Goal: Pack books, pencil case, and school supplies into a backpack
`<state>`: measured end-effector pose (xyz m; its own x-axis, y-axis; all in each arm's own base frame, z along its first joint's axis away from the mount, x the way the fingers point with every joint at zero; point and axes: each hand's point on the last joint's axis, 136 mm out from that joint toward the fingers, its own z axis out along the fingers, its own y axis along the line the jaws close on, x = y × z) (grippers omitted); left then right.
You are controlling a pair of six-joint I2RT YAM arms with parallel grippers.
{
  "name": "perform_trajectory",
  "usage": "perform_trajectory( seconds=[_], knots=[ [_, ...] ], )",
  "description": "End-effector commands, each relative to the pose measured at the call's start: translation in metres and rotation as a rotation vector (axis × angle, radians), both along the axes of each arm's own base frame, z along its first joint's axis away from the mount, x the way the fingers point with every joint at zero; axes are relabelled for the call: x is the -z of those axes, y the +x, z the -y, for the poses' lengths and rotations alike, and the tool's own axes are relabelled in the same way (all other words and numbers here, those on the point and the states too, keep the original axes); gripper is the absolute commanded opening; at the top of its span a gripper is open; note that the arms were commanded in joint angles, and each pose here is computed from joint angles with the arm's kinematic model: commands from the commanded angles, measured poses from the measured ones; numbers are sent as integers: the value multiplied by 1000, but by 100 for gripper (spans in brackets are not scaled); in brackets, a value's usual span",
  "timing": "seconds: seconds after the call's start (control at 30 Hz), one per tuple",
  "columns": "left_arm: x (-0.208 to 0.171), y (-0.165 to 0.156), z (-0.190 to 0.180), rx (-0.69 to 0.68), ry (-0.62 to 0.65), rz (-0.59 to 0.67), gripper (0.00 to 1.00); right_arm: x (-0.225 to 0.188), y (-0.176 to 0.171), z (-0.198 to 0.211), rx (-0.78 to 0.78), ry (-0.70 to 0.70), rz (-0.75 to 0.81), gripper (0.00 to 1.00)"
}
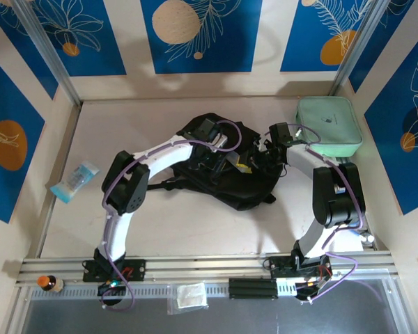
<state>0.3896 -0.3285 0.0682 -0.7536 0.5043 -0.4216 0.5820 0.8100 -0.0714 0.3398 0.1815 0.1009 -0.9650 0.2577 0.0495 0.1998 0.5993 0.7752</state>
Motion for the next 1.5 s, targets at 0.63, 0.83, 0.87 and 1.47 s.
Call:
perform_trajectory(
  seconds=[0.63,0.83,0.87,1.47],
  knots=[
    [19,7,-26,-118,181,-15,11,33,-28,21,39,-116,-155,4],
    [-16,7,-6,-105,12,14,7,28,-27,-3,-42,-40,-158,4],
    [-24,7,-3,-105,-17,26,7,27,-26,-6,-47,-29,-158,4],
    [-48,2,7,-79,-187,45,8,16,36,-41,-62,137,-43,13]
  ],
)
